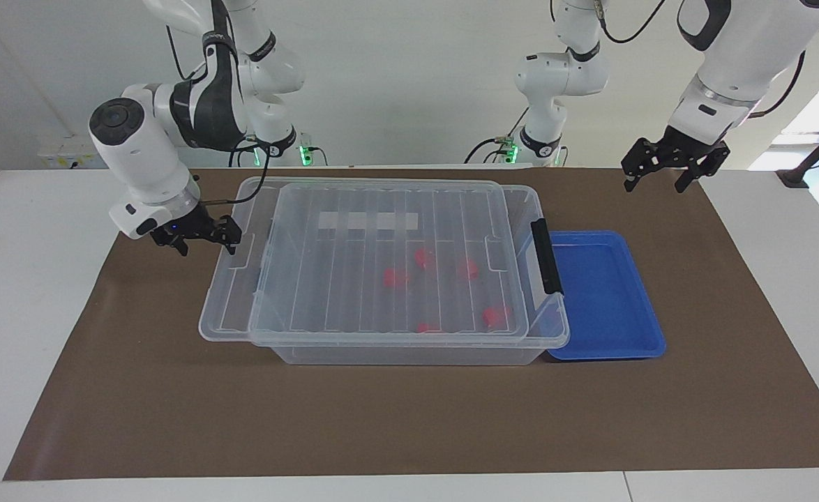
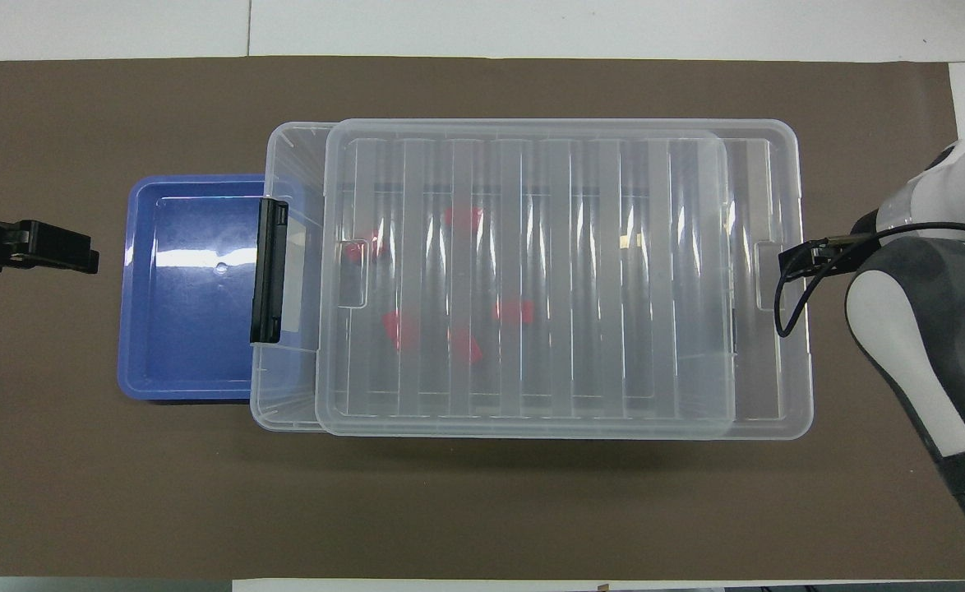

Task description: Place red block in blue tray from box

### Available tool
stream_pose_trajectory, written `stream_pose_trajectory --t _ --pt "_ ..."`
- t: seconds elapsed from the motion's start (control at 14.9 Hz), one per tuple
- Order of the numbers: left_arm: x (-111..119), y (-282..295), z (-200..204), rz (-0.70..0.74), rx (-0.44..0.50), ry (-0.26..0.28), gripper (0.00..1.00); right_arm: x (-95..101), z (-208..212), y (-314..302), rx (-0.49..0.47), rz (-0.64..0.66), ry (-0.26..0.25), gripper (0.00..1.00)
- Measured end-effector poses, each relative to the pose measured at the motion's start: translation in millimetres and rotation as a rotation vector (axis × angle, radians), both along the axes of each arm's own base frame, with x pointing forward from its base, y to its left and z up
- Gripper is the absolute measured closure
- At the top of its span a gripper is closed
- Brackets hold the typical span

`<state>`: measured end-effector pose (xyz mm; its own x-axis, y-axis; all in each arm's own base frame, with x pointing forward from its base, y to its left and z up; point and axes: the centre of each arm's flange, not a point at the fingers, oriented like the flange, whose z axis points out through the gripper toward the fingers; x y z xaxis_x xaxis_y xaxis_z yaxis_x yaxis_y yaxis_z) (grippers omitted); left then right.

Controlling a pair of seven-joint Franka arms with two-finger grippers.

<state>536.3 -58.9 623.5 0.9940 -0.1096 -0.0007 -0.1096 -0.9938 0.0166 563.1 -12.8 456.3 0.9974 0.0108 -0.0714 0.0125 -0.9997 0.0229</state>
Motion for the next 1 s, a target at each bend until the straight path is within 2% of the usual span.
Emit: stream_pose_trajectory --t 0.67,1.0 --pt "-12.4 -75.0 -36.0 0.039 -0.004 -0.015 0.0 -3.3 0.4 -50.8 0.003 0.004 0.0 0.0" --pt "-28.2 -139.3 -75.5 0.068 -0.016 -0.037 0.0 -6.4 0.7 -74.9 -0.004 0.036 0.002 0.0"
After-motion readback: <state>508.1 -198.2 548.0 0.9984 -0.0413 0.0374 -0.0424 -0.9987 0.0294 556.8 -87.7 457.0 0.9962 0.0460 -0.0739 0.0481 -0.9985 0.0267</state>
